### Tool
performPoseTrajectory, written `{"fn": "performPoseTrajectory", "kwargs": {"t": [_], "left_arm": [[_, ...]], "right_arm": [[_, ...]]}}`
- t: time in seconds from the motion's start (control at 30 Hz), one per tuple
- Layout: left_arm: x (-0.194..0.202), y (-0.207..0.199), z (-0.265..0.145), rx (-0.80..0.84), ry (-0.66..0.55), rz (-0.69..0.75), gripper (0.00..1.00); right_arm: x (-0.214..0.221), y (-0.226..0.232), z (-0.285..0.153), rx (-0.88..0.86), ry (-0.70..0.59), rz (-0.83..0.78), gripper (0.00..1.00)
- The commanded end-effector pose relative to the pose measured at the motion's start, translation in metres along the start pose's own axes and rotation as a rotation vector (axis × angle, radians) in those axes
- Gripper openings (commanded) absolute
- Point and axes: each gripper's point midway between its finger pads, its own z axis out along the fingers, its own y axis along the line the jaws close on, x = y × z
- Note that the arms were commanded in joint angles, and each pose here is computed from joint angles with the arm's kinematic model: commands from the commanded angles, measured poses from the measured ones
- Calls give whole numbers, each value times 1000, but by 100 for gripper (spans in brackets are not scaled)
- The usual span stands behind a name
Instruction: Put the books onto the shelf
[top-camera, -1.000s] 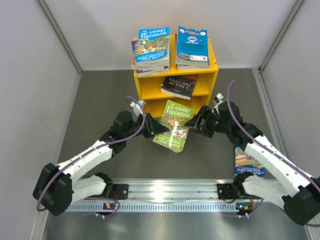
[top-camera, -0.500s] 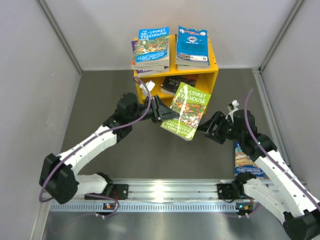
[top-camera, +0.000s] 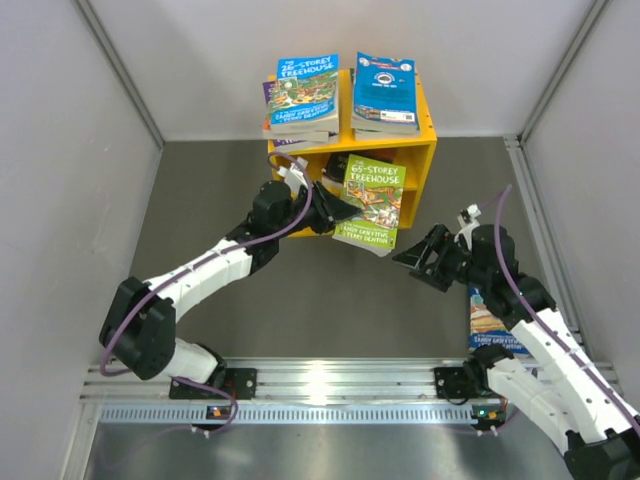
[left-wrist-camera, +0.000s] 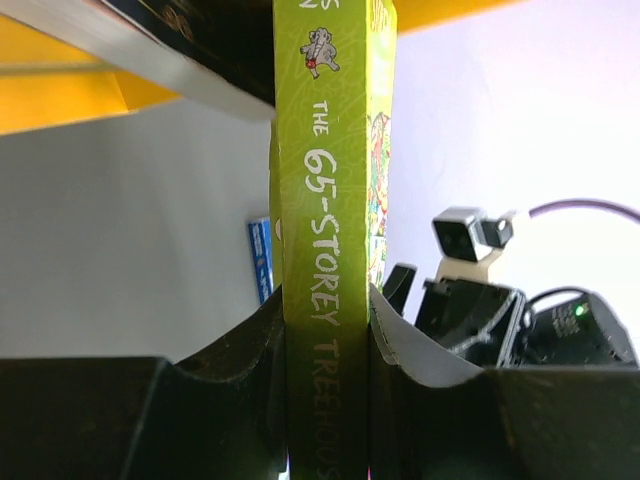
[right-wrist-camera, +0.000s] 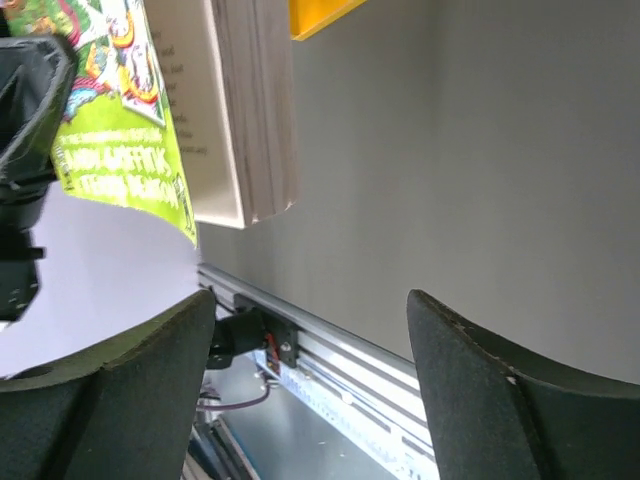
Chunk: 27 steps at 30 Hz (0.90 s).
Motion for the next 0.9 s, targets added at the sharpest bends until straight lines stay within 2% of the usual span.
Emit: {"fn": "performPoseTrajectory", "kwargs": {"t": [0.0, 0.07, 0.1, 0.13, 0.2, 0.53, 0.77, 0.83, 0.87], "left_arm": [[-31, -49, -6, 174, -139, 21, 0], [-33, -48, -6, 177, -150, 0, 0], [-33, -46, -5, 174, -150, -7, 0], [-33, -45, -5, 173, -150, -11, 0], [-34, -43, -4, 166, -151, -16, 0], [-36, -45, -7, 176, -159, -47, 0], [-39, -48, -9, 202, -180, -97, 0], [-40, -45, -8, 203, -187, -120, 0], [-42, -48, -9, 221, -197, -135, 0]], "right_arm": [[-10, 29, 2, -135, -23, 10, 78], [-12, 35, 9, -182, -26, 22, 82], [-11, 39, 10, -205, -12, 47, 85], [-9, 36, 16, -211, -1, 65, 94], [-17, 52, 15, -294, -29, 85, 100], [-32, 74, 29, -467, -64, 150, 100], [-36, 74, 38, -463, -55, 175, 100], [-33, 69, 45, -450, -37, 189, 97], [-33, 69, 47, -449, -30, 188, 91]]}}
